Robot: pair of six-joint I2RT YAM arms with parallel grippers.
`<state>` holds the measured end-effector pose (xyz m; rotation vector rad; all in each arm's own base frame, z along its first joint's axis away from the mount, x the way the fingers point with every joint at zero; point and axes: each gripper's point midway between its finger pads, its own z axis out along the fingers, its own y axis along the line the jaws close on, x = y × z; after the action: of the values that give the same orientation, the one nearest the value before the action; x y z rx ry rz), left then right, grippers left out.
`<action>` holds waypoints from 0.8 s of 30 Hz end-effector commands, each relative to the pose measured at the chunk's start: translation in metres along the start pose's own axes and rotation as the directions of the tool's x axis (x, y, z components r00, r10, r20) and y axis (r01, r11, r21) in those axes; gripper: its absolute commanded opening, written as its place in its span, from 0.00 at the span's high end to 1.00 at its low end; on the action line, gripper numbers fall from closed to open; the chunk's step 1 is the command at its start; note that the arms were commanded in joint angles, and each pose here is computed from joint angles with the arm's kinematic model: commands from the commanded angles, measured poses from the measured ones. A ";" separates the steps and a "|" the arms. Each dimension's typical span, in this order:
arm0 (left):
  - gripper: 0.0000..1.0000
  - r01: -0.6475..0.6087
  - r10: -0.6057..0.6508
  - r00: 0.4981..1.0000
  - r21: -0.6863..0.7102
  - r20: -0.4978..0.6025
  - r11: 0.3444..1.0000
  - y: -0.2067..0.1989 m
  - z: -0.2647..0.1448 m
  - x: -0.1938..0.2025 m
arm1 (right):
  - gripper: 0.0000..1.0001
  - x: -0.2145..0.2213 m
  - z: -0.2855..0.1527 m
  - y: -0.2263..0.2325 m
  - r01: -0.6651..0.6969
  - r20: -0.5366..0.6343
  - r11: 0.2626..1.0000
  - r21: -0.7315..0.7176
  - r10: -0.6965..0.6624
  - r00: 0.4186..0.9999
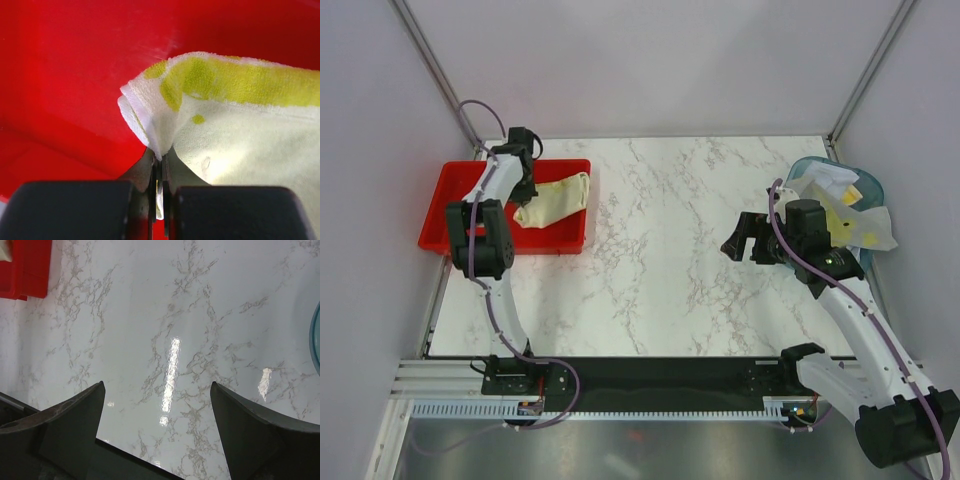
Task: Fold and stack the towels
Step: Neatly place the folded towel into the bin
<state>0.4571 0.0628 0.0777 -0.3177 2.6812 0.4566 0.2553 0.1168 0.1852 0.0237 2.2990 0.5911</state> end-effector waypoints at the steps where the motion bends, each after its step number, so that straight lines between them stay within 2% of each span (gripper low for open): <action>1: 0.98 -0.019 0.019 1.000 -0.006 -0.016 1.000 0.008 0.022 0.001 | 0.05 -0.015 -0.008 0.008 0.033 0.060 0.999 -0.025 -0.031 0.998; 7: 0.98 -0.018 0.015 0.999 -0.061 -0.050 0.998 0.019 0.043 0.005 | 0.05 -0.014 -0.006 0.012 0.035 0.054 0.998 -0.045 -0.033 0.998; 11: 0.97 0.005 -0.007 1.000 -0.123 -0.018 0.992 0.036 0.047 -0.012 | 0.05 -0.016 -0.007 0.013 0.034 0.054 0.998 -0.048 -0.031 0.998; 18: 0.90 0.044 -0.045 0.999 -0.156 -0.003 0.987 0.054 0.067 -0.029 | 0.05 -0.015 -0.001 0.012 0.025 0.034 0.999 -0.042 -0.023 0.999; 22: 0.73 0.047 -0.052 0.998 -0.212 -0.019 0.976 0.065 0.075 -0.026 | 0.05 -0.016 0.003 0.009 0.020 0.026 0.999 -0.031 -0.020 0.999; 24: 0.58 0.077 -0.079 0.997 -0.213 0.002 0.974 0.070 0.069 -0.032 | 0.04 -0.018 0.003 0.009 0.017 0.028 1.000 -0.025 -0.017 0.999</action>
<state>0.4819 0.1426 0.0349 -0.4619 2.6749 0.6612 0.2584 0.1196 0.1785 0.0224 2.3255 0.6015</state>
